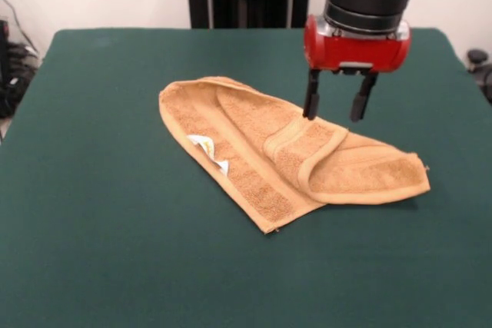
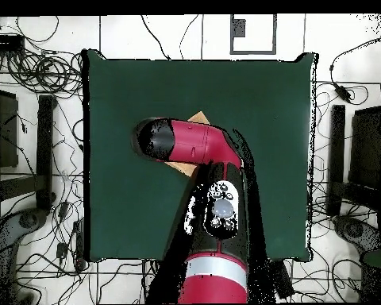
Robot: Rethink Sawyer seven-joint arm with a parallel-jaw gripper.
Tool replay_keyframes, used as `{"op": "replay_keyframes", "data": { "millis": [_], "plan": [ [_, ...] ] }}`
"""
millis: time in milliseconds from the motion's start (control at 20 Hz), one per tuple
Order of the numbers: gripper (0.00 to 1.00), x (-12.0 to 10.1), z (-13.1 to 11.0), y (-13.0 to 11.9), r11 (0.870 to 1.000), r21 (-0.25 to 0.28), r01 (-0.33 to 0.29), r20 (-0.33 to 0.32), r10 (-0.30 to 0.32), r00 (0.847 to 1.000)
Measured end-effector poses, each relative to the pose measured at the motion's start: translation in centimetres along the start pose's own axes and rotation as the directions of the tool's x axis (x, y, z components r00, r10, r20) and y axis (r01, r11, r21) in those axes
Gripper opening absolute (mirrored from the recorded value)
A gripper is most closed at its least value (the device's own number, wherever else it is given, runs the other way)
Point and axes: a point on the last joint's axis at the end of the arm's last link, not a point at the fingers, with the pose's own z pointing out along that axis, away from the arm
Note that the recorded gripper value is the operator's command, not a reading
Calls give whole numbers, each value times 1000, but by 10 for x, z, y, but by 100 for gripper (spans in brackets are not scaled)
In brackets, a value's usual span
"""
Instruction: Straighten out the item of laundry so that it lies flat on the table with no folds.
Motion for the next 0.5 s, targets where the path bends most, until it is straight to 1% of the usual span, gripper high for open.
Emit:
{"op": "replay_keyframes", "data": {
  "millis": [500],
  "plan": [
    [100, 19, 4, 6, 999, 37, 22, -21, -22, 1000]
  ]
}}
